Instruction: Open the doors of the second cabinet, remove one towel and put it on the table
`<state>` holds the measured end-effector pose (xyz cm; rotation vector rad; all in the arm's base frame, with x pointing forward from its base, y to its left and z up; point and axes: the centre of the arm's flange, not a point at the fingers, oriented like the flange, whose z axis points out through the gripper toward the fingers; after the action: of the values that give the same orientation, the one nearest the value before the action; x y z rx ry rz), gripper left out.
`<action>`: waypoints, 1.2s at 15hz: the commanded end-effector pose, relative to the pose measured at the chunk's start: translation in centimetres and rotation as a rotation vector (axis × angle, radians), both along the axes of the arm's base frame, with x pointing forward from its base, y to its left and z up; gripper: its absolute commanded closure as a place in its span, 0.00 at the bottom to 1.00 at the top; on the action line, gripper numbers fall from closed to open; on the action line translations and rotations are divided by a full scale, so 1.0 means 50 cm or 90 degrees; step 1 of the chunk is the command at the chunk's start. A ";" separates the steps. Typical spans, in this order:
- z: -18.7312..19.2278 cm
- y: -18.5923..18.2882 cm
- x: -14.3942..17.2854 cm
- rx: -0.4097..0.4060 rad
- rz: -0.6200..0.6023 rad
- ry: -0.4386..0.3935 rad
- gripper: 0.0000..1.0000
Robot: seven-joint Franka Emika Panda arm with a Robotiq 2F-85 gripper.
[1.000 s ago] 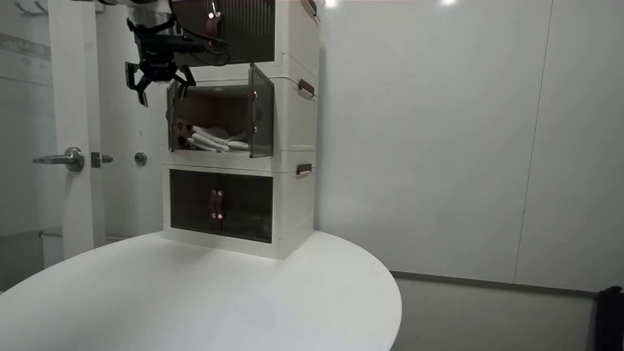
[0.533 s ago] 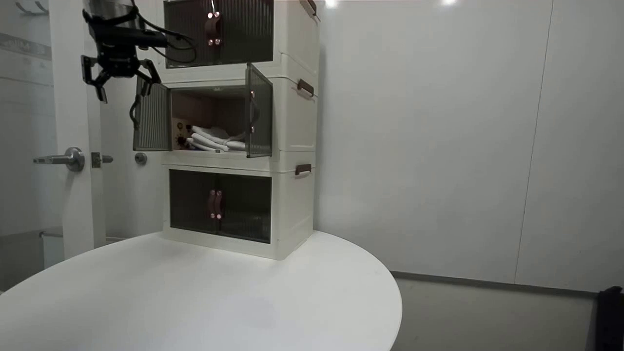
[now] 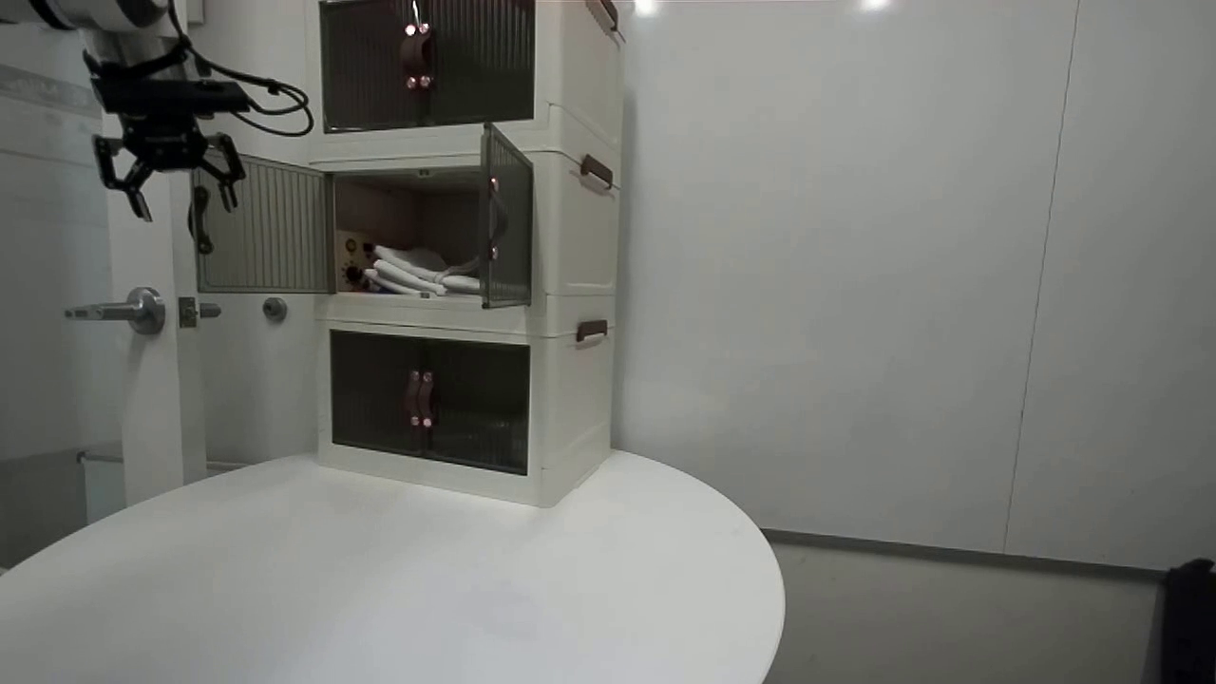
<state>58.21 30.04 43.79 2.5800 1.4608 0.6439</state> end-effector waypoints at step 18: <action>0.132 0.052 0.016 0.116 -0.147 0.005 0.00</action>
<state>60.58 32.96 47.04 2.7830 1.1332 0.6655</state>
